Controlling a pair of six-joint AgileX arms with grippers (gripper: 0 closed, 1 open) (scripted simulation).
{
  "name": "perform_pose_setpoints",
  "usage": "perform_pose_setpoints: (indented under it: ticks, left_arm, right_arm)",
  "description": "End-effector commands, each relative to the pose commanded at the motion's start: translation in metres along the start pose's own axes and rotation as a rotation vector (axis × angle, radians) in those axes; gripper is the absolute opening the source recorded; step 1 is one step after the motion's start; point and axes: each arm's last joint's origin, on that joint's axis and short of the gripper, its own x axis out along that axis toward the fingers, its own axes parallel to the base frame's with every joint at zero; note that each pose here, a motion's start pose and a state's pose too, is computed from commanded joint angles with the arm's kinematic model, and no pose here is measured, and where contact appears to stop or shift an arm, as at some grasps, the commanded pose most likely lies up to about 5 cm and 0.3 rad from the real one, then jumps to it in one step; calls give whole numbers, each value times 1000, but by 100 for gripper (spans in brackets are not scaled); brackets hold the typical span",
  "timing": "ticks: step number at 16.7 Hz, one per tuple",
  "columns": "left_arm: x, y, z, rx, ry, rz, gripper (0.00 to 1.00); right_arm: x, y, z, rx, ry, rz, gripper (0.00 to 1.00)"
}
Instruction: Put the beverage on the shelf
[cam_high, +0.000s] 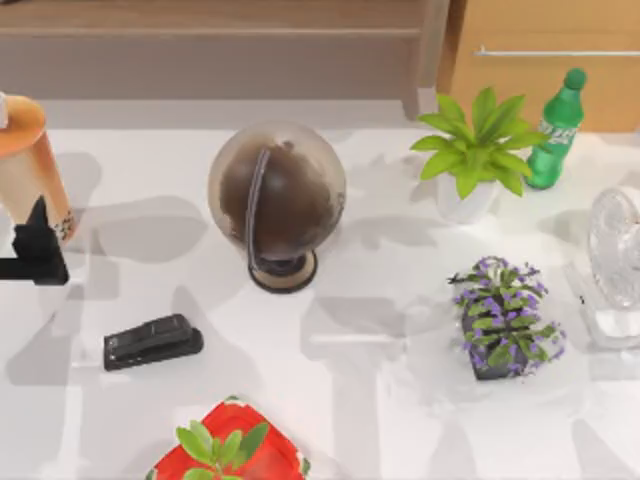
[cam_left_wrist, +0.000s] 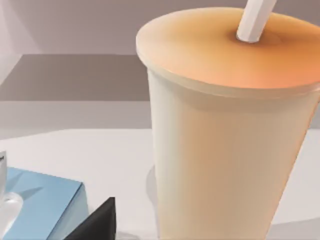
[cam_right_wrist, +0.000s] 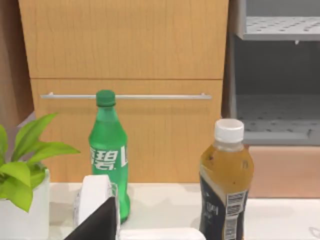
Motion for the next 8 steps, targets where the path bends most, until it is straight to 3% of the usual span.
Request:
perform_pose_setpoints:
  ticks: [3,8]
  left_arm:
    - [10,1,3,0,-7,4,100]
    - [56,2,3,0,-3,3,100]
  right_arm:
    - [0,0,0,0,0,0,100]
    - [0,0,0,0,0,0,100]
